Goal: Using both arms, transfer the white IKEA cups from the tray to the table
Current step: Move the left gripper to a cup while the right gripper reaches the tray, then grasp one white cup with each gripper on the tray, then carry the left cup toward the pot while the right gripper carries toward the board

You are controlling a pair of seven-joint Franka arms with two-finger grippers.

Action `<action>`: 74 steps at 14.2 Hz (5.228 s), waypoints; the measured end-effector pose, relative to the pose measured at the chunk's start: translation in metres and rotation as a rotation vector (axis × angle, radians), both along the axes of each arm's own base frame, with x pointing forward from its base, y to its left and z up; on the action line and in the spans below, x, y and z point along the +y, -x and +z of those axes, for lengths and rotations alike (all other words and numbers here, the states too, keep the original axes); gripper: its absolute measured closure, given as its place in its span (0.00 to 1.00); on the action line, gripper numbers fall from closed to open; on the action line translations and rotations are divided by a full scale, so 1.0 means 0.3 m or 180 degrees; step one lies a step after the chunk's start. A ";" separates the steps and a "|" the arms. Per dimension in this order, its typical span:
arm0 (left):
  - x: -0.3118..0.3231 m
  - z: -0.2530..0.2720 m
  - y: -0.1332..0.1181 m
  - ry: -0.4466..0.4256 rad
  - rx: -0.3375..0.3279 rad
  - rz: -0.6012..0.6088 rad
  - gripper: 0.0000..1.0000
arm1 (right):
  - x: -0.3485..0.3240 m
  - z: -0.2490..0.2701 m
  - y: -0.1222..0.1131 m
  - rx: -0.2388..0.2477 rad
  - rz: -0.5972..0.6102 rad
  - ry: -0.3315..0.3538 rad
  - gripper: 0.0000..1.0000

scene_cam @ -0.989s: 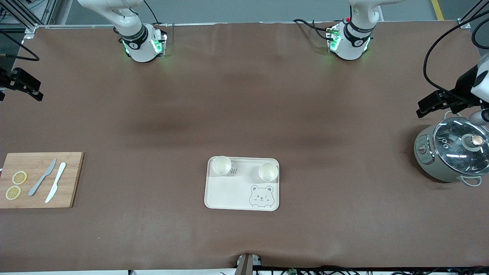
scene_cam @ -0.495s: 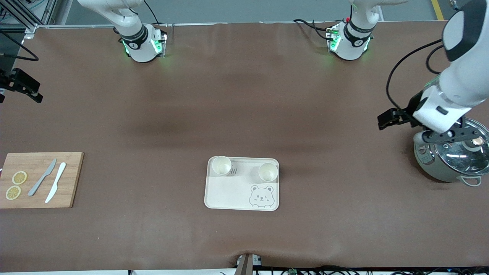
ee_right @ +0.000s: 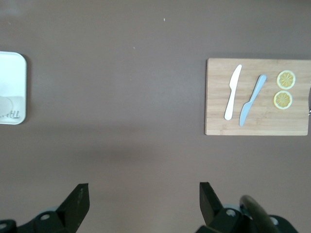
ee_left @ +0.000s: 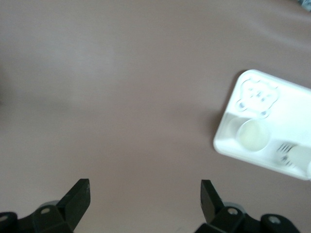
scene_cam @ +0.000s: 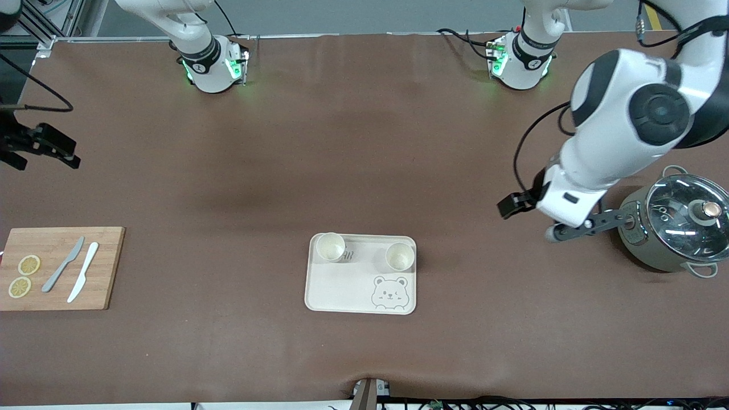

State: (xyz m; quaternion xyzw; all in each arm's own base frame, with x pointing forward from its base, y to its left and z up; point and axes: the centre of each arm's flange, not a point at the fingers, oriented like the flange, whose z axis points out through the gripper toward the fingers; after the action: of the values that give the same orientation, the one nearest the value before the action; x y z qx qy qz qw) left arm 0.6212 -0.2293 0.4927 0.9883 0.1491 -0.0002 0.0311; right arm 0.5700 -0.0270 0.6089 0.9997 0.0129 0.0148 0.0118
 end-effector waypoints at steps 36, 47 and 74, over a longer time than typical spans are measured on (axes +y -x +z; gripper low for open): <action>-0.517 -0.774 -0.053 0.0534 -0.0332 0.0365 0.96 | 0.985 -1.035 -0.295 0.0230 -0.1065 -0.0663 0.00; -0.201 -0.543 -0.111 0.0033 -0.0170 0.0525 0.96 | 1.281 -1.187 -0.177 0.0205 -0.1459 -0.0673 0.31; 0.500 -0.785 -0.002 -0.0278 0.0460 0.0880 0.96 | 0.423 -1.114 -0.252 0.0518 -0.0662 -0.0399 0.97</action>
State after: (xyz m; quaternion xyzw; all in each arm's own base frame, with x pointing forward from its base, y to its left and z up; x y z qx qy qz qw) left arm 0.6217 -0.0794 0.2572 0.9562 0.2854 -0.0605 -0.0230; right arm 0.6456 0.1000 0.2747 0.9924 -0.0908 -0.0668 -0.0502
